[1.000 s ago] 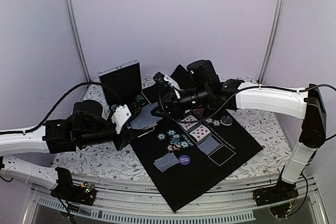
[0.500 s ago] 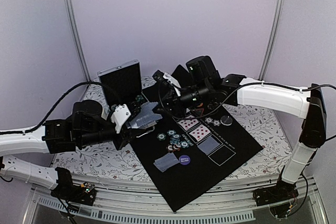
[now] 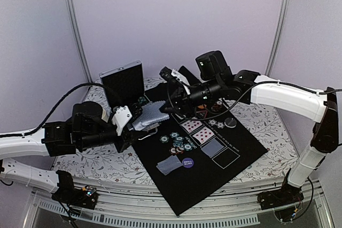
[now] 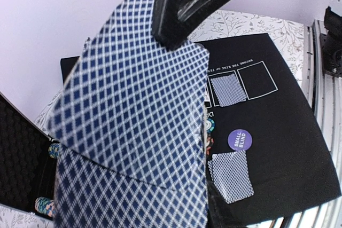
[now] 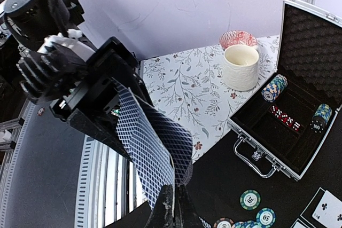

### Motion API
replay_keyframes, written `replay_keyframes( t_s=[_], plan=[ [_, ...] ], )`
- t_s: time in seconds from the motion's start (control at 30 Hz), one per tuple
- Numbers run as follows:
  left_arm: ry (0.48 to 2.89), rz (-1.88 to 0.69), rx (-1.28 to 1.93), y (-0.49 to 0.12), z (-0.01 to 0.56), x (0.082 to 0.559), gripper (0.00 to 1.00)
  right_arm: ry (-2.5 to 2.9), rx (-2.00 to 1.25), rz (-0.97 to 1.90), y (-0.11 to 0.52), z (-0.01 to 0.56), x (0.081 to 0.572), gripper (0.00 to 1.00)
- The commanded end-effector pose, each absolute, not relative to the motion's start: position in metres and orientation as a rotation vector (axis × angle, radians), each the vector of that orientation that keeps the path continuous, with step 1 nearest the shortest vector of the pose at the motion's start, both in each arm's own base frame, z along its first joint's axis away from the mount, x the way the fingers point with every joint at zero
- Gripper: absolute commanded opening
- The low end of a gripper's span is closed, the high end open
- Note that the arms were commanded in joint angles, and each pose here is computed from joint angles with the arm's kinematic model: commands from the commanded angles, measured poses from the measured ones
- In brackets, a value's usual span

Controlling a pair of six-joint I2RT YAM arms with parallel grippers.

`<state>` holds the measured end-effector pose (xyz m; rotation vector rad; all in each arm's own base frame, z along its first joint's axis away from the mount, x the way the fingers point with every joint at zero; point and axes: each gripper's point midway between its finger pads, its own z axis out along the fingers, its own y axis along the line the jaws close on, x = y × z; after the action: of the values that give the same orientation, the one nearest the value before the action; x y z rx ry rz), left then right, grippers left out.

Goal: Distribute texas hold em gaming equipment
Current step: Pick up the poker card from the face-down deck piles.

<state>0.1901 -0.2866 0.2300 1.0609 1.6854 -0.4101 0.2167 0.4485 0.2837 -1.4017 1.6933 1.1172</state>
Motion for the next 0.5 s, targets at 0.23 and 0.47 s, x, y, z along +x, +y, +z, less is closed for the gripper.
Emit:
replay_keyframes(
  t_s=[0.23,0.47],
  plan=[
    [1.661,-0.424,1.030,-0.286,0.240,0.192,0.35,1.555,-1.412,1.179,0.419,0.345,0.204,0.02],
    [1.666,-0.430,1.028,-0.286,0.238,0.191,0.35,1.771,-1.329,1.043,0.363,0.326,0.231,0.02]
  ],
)
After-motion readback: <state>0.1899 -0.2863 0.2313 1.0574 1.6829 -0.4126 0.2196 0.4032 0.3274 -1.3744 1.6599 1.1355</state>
